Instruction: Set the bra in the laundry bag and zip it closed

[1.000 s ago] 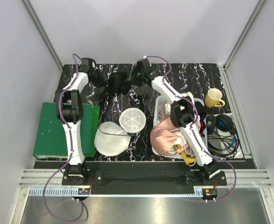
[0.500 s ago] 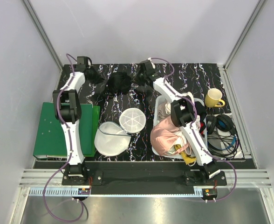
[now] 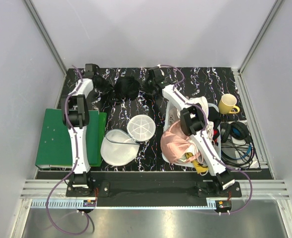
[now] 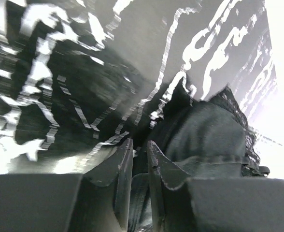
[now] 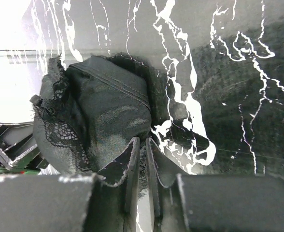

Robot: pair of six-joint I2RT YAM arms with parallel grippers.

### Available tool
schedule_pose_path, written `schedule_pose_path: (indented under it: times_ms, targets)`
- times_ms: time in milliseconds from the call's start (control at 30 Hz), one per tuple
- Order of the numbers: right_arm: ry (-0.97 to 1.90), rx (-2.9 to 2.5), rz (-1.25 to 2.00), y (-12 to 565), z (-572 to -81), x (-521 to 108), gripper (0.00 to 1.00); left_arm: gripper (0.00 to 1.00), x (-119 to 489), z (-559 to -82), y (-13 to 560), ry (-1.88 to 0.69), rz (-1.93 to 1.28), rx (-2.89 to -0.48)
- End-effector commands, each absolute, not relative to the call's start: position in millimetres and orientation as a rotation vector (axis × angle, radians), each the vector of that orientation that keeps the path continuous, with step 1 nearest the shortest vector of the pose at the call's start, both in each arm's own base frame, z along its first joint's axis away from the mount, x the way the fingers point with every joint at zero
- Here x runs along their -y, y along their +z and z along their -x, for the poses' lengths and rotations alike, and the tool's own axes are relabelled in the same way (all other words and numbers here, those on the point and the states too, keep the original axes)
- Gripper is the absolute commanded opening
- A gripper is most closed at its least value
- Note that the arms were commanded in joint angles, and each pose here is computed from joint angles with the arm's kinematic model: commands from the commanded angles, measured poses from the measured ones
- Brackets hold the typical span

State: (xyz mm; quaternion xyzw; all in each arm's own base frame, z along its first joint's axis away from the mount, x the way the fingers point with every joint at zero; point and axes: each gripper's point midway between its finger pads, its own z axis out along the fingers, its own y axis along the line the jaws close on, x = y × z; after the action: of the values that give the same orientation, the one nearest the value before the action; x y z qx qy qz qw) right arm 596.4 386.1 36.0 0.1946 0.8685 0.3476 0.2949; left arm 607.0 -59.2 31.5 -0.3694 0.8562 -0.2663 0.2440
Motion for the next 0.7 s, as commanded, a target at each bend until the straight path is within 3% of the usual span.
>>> schedule_pose_path:
  times_ms: [0,400,667]
  targets:
    - [0.995,-2.306,-0.501,30,-593,-404,0.18,0.19,83,-618,50,-0.785,0.970,-2.315]
    - [1.064,-2.332,-0.436,41,-582,-414,0.16,0.18,133,-595,84,-0.859,0.778,-2.356]
    - [0.953,-2.343,-0.386,70,-573,-396,0.20,0.23,111,-592,90,-0.769,0.760,-2.350]
